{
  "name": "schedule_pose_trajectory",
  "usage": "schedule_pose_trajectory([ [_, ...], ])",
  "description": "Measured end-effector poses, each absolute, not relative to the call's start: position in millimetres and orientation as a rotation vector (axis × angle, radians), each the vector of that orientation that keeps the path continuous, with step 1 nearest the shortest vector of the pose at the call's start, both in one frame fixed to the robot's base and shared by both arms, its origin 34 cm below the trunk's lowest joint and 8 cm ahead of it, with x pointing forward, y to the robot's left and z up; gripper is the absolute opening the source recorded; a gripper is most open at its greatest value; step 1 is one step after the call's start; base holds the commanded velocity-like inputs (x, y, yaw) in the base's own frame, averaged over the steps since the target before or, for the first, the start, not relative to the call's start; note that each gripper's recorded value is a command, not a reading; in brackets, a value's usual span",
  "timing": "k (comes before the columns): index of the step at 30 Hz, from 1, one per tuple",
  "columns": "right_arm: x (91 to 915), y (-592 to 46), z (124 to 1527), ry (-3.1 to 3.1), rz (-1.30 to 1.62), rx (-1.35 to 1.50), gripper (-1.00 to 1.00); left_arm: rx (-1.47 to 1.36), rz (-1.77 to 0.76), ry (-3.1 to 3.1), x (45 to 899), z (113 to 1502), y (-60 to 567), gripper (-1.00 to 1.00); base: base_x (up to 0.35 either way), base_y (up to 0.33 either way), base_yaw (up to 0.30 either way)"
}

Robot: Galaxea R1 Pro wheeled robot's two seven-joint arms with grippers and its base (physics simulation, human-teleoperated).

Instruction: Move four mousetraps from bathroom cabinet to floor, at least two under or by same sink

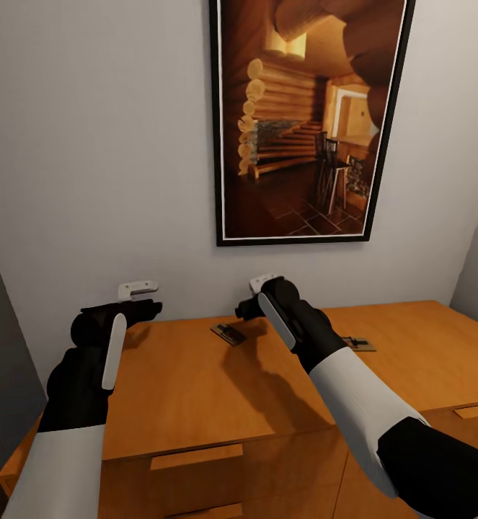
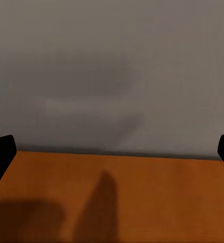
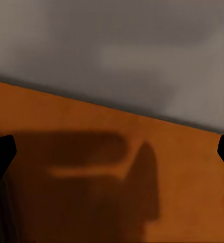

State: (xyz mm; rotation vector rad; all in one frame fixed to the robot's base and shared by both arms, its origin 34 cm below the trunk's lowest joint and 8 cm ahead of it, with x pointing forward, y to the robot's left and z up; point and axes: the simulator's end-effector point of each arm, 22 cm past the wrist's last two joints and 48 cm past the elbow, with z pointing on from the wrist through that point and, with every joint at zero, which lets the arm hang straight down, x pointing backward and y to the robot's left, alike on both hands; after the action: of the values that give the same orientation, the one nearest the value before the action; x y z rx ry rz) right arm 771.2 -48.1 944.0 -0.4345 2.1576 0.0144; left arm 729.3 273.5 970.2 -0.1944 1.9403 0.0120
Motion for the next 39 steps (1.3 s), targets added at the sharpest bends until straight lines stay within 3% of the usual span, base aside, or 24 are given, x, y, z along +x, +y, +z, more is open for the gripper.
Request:
schedule_pose_trajectory([
  [39,797,-68,990,2.146,-0.044,-0.392,1.00,-0.168,-0.002,2.060,759,944,260,1.00,0.000,0.000,0.000],
])
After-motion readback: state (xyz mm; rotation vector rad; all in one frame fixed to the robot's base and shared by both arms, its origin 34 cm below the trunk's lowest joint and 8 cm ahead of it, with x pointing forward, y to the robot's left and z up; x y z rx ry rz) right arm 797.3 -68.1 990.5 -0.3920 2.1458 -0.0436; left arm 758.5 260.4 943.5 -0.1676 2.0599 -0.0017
